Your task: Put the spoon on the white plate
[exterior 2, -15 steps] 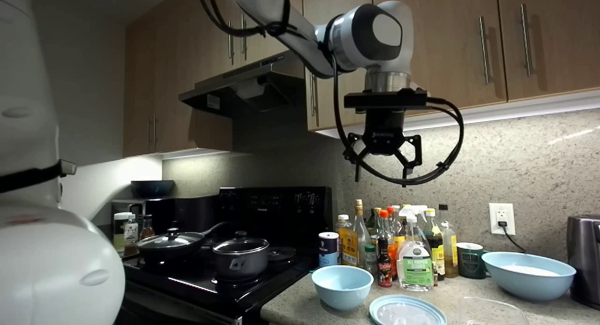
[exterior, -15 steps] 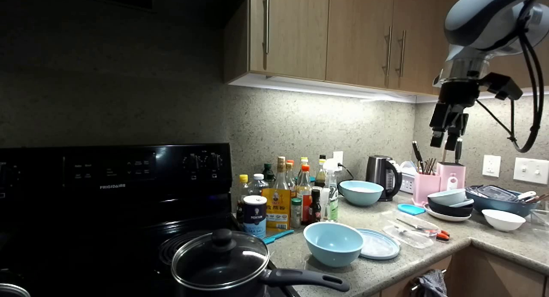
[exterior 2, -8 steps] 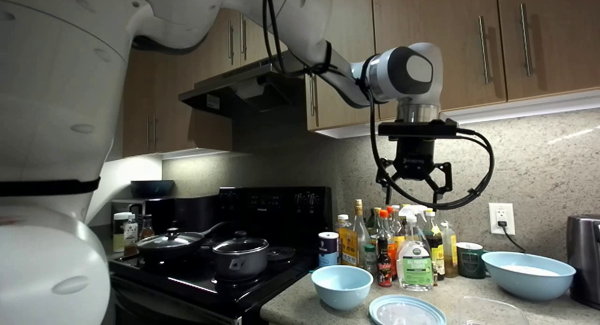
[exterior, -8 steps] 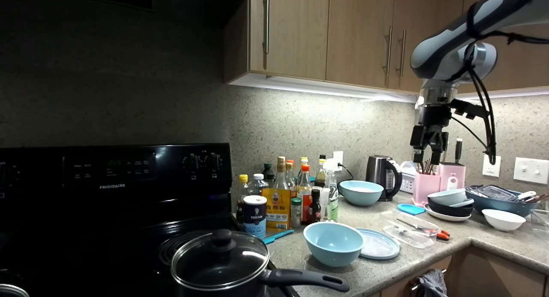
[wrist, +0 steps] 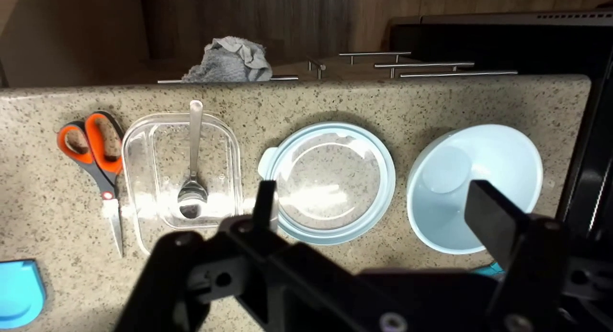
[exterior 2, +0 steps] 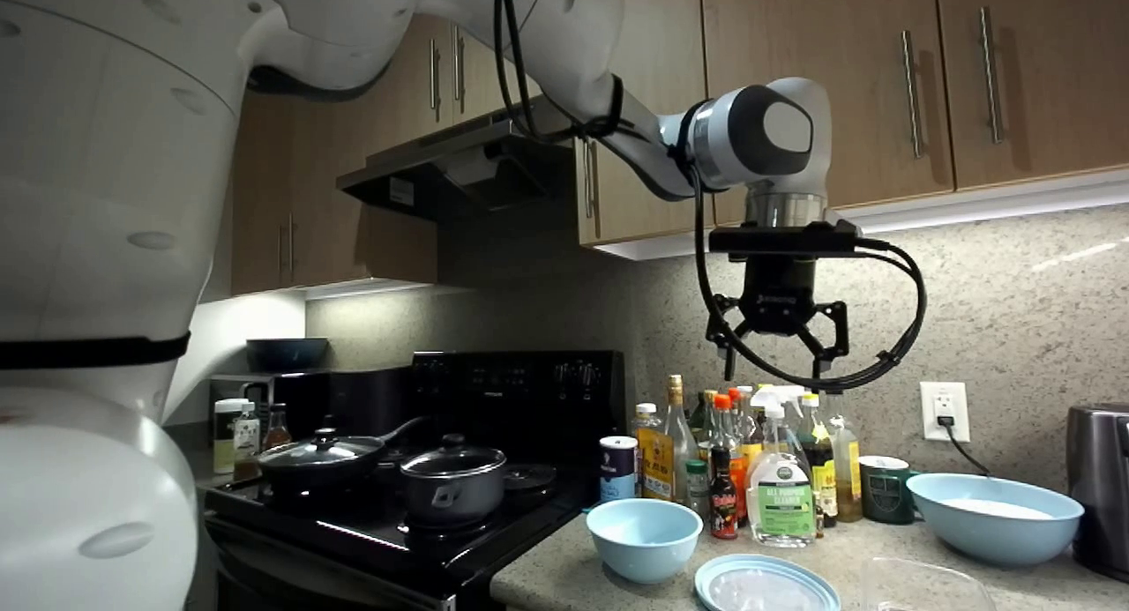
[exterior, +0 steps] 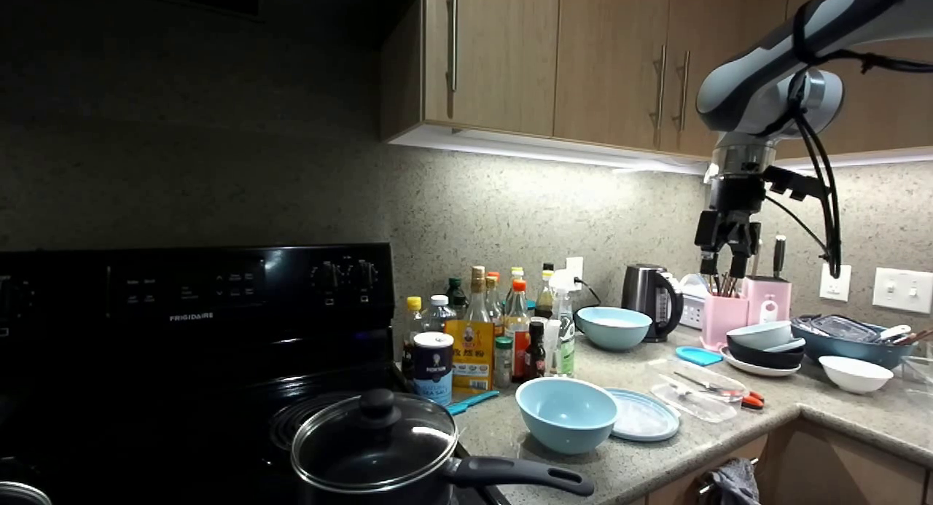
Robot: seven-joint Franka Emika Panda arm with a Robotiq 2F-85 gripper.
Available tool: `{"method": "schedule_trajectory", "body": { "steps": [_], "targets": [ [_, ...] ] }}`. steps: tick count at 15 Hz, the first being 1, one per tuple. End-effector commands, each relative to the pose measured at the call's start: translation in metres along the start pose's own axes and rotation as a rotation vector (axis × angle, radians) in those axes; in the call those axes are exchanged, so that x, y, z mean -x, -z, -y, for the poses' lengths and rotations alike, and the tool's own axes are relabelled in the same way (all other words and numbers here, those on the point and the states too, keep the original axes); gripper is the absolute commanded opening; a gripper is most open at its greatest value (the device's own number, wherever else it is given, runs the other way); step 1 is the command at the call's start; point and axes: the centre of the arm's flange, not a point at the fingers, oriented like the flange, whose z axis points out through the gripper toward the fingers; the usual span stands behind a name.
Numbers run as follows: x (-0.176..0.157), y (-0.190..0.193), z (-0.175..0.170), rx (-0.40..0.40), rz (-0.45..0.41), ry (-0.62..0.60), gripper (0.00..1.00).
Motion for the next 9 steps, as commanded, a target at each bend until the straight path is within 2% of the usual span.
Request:
{"method": "schedule_trajectory", "body": {
  "steps": [1, 5, 9],
  "targets": [
    [-0.036, -0.028, -0.025, -0.017, 0.079, -0.168, 1.0],
    [-0.063, -0.074, -0.067, -0.007, 0.176, -0.347, 1.0],
    [-0.083, -0.119, -0.108, -0.007, 0.254, -0.442, 1.0]
  ]
}}
